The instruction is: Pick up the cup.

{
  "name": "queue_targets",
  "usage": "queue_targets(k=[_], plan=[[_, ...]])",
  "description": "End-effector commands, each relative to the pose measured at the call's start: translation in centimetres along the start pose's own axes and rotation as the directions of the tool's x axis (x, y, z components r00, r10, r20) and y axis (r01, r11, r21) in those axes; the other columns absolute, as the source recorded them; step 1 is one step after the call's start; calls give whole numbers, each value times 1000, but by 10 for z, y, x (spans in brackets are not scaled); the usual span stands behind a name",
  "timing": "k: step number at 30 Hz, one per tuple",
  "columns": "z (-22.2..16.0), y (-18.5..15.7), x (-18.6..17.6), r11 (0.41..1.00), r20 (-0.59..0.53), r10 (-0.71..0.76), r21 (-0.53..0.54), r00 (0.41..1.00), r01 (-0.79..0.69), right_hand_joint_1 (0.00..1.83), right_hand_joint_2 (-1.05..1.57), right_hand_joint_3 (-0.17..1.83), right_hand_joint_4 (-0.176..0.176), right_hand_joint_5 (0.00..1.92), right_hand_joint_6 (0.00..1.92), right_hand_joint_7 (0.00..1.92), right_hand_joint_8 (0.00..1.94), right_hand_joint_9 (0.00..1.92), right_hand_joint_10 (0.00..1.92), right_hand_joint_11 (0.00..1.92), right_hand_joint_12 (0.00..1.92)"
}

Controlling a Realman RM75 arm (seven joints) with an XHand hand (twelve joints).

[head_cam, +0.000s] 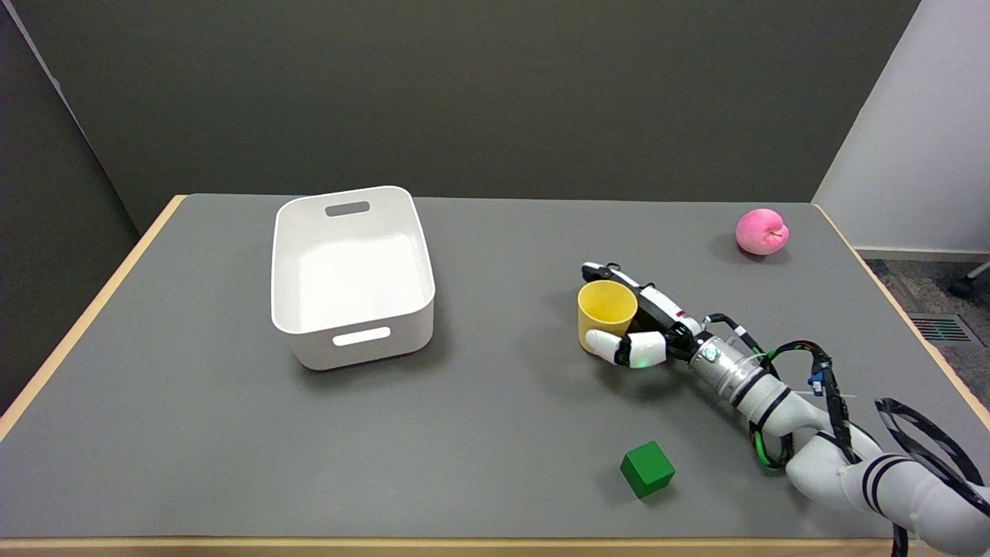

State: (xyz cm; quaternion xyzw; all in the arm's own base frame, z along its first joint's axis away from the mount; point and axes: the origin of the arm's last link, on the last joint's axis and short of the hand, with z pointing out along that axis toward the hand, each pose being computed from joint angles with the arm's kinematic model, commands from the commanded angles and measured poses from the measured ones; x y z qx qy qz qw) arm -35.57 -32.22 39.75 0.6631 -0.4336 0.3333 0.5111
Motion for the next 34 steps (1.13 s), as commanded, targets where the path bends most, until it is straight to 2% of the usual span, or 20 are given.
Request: queue_targets(k=[1,3,4,6,8,10,12,17,20,28,34], plan=[[16,-14,-2,997,-181,-62,36,982,70,924,720,977,-55,303,725,406,500,290,753,109,1134],[15,-17,2,995,-245,-78,40,966,91,997,787,885,-71,384,1074,549,859,485,1033,291,1451],[15,-18,4,994,-263,-87,41,961,101,1042,909,694,-70,429,1284,623,1069,548,1136,328,1600],[12,-20,8,992,-306,-100,40,947,118,1117,1230,184,-57,506,1659,745,1433,607,1243,304,1818],[11,-22,10,990,-325,-111,51,939,134,1123,1292,53,-83,502,1626,762,1479,703,1310,253,1918],[10,-24,13,988,-337,-111,60,935,139,1117,1287,63,-77,507,1614,763,1483,703,1333,231,1920],[9,-26,19,987,-362,-108,69,926,142,1126,1277,82,-103,506,1599,774,1498,713,1373,287,1921],[8,-32,36,980,-406,-135,80,904,182,1133,1273,87,-107,510,1587,774,1510,761,1437,349,1921],[13,-42,37,977,-415,-102,127,904,169,1144,1231,141,-102,535,1561,796,1476,782,1442,423,1921],[44,-72,21,965,-359,-65,215,931,150,1157,1187,198,-100,561,1533,821,1439,787,1444,457,1921],[87,-103,-2,951,-296,-117,242,948,193,1172,1150,249,-106,578,1512,836,1415,785,1453,469,1921]])
